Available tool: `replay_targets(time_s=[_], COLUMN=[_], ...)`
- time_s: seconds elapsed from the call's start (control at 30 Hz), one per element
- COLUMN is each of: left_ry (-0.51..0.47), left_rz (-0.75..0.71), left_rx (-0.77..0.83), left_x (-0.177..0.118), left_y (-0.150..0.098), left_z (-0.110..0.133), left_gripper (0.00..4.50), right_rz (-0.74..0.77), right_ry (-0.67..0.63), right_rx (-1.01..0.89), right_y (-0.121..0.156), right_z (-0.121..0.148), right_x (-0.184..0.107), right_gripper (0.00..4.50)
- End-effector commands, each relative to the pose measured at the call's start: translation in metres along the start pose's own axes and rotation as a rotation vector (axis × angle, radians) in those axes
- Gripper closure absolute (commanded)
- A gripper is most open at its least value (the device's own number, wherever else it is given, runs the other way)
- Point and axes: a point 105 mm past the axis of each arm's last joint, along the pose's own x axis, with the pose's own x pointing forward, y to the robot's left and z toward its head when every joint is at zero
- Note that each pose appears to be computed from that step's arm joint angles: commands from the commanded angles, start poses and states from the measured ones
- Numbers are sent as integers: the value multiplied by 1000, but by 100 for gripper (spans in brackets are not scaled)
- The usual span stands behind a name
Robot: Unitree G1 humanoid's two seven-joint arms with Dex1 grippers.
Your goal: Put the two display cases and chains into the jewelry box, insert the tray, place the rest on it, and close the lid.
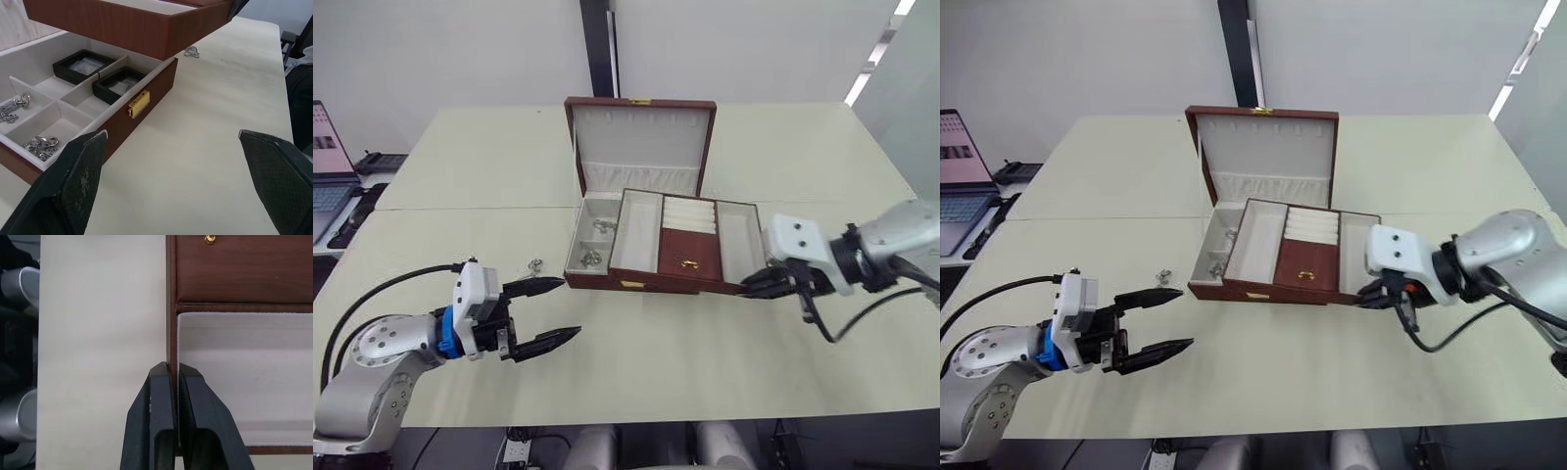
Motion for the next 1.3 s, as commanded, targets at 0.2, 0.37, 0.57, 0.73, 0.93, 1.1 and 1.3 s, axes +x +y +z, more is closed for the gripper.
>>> replay_targets(time_s=[0.2, 0.37, 0.57, 0.73, 0.93, 1.1, 1.3], left_ry=[-3, -3, -6, 14, 41, 41, 30], left_rz=[107, 116, 132, 148, 190, 193, 191], left_rx=[52, 48, 39, 32, 26, 27, 38], left_x=[-21, -23, -24, -28, -40, -41, -39], left_y=[23, 28, 31, 34, 44, 45, 46], left_z=[15, 17, 17, 12, 6, 4, 5], left_gripper=[0, 0, 0, 0, 0, 0, 0], right_rz=[-60, -44, -5, 14, 41, 57, 56], right_ry=[15, 45, 61, 58, 69, 54, 44], right_rx=[-36, -54, -86, -94, -113, -121, -120], right_y=[-38, -47, -47, -47, -45, -43, -44], right_z=[13, 12, 17, 25, 32, 43, 51], right_x=[20, 33, 47, 56, 62, 71, 79], right_gripper=[447, 447, 447, 447, 447, 447, 447])
